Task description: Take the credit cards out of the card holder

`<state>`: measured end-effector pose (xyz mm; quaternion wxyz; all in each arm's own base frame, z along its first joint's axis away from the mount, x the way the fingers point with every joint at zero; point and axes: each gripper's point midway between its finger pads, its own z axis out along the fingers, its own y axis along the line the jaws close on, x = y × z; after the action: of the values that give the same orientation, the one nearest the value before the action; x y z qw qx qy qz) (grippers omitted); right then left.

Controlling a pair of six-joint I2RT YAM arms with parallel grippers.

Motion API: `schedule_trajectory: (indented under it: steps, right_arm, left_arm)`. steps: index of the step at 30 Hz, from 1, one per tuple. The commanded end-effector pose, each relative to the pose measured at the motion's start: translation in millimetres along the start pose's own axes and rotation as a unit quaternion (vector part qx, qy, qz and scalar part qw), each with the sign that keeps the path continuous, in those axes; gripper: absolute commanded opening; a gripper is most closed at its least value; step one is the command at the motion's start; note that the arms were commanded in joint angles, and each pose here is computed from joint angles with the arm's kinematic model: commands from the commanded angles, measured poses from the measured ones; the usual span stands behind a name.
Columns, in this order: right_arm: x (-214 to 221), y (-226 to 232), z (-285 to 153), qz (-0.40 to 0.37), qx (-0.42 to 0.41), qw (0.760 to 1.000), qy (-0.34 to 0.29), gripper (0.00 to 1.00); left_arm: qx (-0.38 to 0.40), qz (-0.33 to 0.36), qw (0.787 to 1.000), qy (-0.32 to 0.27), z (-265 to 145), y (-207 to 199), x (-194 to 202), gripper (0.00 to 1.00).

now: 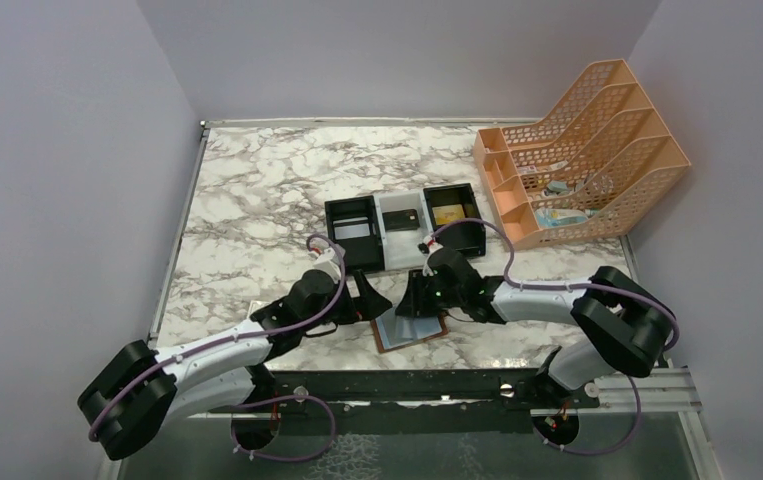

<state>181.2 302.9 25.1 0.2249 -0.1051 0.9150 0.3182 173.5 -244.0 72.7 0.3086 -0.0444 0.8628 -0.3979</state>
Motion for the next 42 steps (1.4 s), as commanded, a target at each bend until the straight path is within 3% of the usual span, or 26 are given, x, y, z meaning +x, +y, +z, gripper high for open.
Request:
schedule_trajectory:
  steps: [1, 10, 22, 29, 34, 42]
  right_arm:
    - [21, -1, -4, 0.044, -0.06, 0.996, 0.042, 0.34]
    - [24, -15, -7, 0.095, -0.082, 0.991, 0.036, 0.34]
    - [29, -17, -14, 0.129, -0.096, 0.987, 0.031, 0.35]
    - [23, -14, -15, 0.128, -0.096, 0.987, 0.024, 0.36]
    - [11, -6, -26, 0.112, -0.108, 0.988, -0.001, 0.42]
    - [-5, 3, -40, 0.098, -0.107, 0.989, -0.021, 0.56]
  left_arm:
    - [0.088, 0.026, 0.995, 0.032, 2, -36, 9, 0.86]
    - [0.128, 0.073, 0.987, 0.065, 19, -65, 33, 0.78]
    - [0.08, 0.055, 0.991, 0.092, 38, -39, 61, 0.72]
    - [0.123, 0.077, 0.982, 0.118, 38, -56, 74, 0.66]
    - [0.132, 0.072, 0.983, 0.102, 32, -55, 70, 0.65]
    - [0.198, 0.078, 0.972, 0.101, 32, -89, 65, 0.65]
